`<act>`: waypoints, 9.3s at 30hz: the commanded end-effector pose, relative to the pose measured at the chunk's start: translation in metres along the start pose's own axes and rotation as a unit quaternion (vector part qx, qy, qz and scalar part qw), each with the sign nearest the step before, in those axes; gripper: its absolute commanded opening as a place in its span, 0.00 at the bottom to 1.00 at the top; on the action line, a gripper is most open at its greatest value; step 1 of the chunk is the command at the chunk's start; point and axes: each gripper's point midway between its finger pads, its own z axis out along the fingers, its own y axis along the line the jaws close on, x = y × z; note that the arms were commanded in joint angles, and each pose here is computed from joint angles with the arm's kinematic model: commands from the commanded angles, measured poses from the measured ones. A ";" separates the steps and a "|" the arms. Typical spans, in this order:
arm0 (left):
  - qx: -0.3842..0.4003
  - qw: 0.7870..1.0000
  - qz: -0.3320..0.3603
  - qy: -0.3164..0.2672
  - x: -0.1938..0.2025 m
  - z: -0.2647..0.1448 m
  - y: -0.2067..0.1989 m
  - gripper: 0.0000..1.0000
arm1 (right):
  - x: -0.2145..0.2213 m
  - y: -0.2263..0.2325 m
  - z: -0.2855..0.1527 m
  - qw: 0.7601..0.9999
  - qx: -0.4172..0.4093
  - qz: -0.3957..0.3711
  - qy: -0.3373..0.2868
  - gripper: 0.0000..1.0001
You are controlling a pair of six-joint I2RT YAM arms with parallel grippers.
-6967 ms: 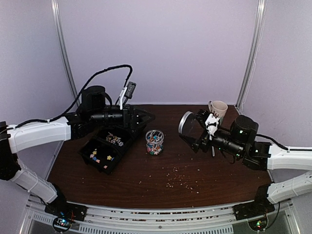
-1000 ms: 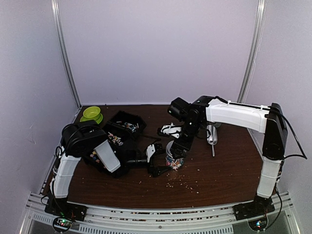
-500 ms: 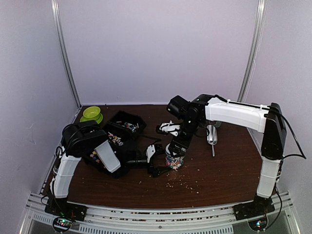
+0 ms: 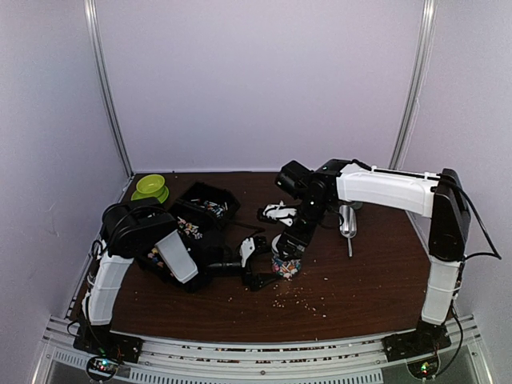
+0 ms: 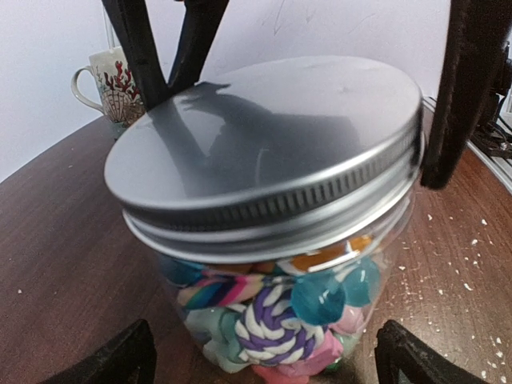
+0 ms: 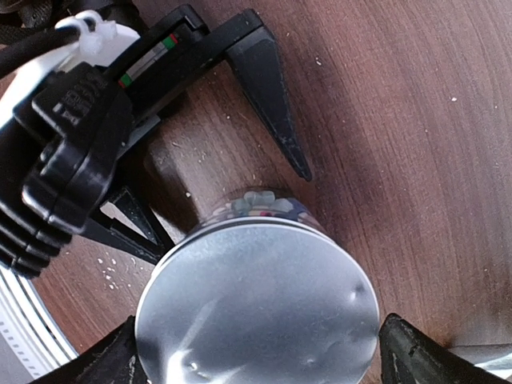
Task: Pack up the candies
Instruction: Place the box lid on the packing bottle, then adjust the box lid for the packing bottle.
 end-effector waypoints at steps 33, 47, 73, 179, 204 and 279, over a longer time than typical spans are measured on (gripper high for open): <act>0.001 1.000 0.011 -0.005 0.000 0.004 0.000 0.98 | 0.000 0.000 -0.015 0.996 -0.005 0.036 -0.079 0.88; -0.006 1.000 0.008 0.002 0.003 0.005 0.003 0.98 | -0.003 0.003 -0.025 0.990 0.023 0.021 -0.140 0.91; -0.011 1.000 0.007 0.005 0.004 0.005 0.005 0.98 | 0.012 0.009 -0.019 0.990 0.047 0.015 -0.136 0.98; 0.093 0.995 -0.025 -0.010 0.013 0.032 -0.003 0.91 | 0.038 -0.066 -0.065 0.916 0.203 0.219 -0.267 0.96; 0.094 0.995 -0.024 -0.012 0.013 0.031 -0.004 0.91 | 0.042 -0.045 -0.046 0.942 0.135 0.184 -0.247 0.91; 0.121 0.992 -0.024 -0.012 0.017 0.031 -0.011 0.91 | -0.001 0.000 -0.008 0.985 -0.044 -0.066 -0.155 0.89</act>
